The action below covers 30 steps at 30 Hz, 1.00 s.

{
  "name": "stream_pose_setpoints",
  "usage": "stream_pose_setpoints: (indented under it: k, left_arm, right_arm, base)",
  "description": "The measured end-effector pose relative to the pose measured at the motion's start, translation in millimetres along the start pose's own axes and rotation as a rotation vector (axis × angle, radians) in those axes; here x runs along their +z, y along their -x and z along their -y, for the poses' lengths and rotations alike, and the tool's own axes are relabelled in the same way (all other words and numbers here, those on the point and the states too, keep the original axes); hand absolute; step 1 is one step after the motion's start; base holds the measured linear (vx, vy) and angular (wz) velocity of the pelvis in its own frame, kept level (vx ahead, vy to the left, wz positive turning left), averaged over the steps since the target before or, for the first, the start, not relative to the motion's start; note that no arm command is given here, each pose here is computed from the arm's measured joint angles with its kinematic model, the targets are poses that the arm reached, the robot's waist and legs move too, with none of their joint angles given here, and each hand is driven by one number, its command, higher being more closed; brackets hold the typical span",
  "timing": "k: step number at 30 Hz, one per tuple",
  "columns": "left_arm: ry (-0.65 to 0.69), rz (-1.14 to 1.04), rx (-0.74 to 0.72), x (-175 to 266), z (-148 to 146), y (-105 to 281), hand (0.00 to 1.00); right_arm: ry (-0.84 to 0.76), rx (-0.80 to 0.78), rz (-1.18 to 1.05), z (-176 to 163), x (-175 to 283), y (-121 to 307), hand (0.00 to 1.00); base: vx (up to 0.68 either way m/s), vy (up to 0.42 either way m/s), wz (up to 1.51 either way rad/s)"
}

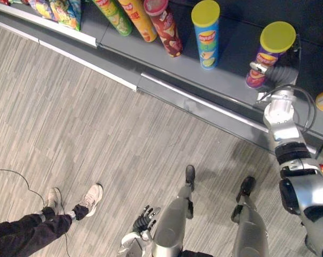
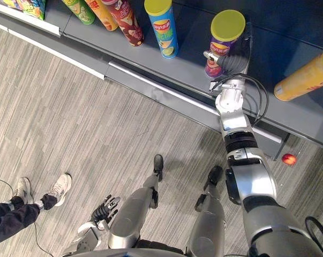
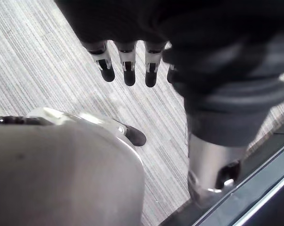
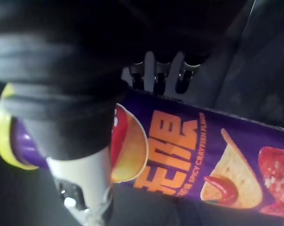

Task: Put the gum and the chips on the shelf.

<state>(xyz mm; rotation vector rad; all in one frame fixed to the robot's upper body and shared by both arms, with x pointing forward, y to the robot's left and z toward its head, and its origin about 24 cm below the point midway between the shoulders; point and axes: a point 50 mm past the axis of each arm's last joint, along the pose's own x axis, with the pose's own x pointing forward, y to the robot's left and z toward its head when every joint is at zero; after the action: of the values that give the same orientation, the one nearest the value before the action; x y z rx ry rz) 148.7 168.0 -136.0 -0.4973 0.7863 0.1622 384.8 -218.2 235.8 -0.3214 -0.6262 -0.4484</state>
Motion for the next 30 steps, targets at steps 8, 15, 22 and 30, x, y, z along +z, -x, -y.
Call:
stream_pose_setpoints:
  k: [8,15,22,30]
  left_arm:
    - [0.002,0.002,-0.003,1,0,0,0.00]
    - [0.022,-0.004,0.000,0,2,0,0.00]
    - [0.065,0.007,0.039,0,-3,0,0.00]
    - [0.096,-0.019,0.152,-11,-24,8,0.00]
  right_arm:
    - [0.016,0.022,-0.019,1,-8,6,0.00]
    - [0.040,0.045,-0.080,6,-32,31,0.00]
    - [-0.025,0.095,-0.194,-6,-59,90,0.00]
    - [-0.043,0.138,-0.471,-7,-97,194,0.00]
  base:
    - [0.00,-0.003,-0.03]
    - [0.01,-0.004,-0.06]
    - [0.02,-0.009,-0.16]
    - [0.06,-0.022,-0.17]
